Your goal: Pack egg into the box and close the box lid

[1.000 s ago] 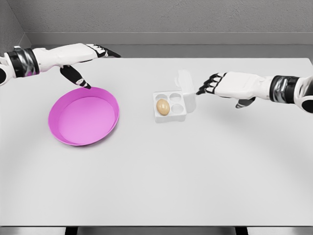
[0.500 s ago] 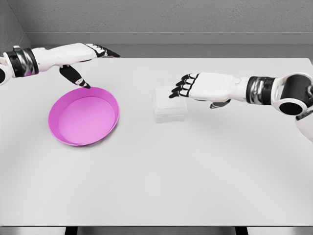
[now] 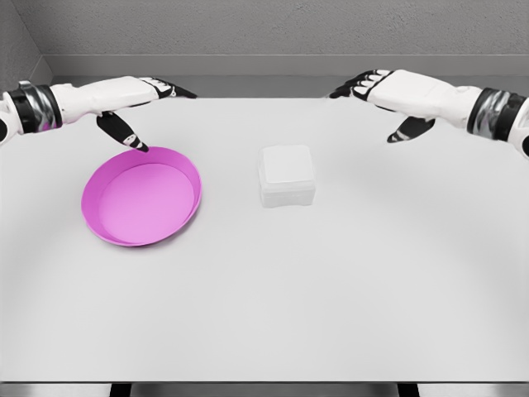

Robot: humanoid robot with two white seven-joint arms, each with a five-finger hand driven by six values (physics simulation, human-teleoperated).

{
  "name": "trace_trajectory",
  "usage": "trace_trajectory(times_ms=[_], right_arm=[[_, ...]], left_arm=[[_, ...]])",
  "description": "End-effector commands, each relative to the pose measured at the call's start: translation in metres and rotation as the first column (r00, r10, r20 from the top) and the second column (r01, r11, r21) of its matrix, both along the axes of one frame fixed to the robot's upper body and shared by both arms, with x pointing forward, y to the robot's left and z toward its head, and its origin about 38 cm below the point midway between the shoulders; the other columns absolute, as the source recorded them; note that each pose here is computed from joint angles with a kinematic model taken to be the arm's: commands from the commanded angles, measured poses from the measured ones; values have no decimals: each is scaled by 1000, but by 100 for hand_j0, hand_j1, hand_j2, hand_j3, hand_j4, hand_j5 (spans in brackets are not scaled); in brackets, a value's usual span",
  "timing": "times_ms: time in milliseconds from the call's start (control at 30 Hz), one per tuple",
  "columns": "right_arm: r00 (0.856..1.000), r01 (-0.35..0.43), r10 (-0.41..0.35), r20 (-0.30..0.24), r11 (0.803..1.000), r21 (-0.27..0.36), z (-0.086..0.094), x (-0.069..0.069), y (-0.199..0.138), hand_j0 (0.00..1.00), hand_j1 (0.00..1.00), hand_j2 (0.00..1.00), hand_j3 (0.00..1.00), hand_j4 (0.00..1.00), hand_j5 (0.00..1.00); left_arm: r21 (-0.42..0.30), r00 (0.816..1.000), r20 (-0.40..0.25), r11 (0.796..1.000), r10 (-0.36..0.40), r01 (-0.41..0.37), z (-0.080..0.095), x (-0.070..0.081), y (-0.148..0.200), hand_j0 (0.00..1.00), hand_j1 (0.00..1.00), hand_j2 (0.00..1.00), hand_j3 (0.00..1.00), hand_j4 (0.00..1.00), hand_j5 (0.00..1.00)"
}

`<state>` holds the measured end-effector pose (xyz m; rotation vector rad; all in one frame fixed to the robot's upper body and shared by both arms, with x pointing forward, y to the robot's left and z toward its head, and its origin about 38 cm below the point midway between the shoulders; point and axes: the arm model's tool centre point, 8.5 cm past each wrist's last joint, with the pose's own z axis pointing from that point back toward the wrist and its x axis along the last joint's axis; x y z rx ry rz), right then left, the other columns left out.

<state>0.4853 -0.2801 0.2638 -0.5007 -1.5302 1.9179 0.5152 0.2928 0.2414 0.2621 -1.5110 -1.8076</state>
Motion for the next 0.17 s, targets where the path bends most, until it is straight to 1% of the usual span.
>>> trace_trajectory(times_ms=[0, 33, 133], right_arm=[[999, 32, -31, -15, 999, 34, 1, 3, -12, 100, 100, 100, 100, 100, 100], [999, 26, -26, -21, 999, 26, -2, 3, -10, 100, 100, 100, 100, 100, 100], [999, 26, -25, -20, 999, 25, -2, 3, -9, 100, 100, 100, 100, 100, 100]], left_arm=[[-7, 1000, -1, 1000, 5, -5, 1, 0, 1, 100, 100, 100, 100, 100, 100], [-8, 1000, -1, 1000, 4, -4, 1, 0, 1, 100, 100, 100, 100, 100, 100], [-8, 1000, -2, 1000, 5, -5, 1, 0, 1, 100, 100, 100, 100, 100, 100]])
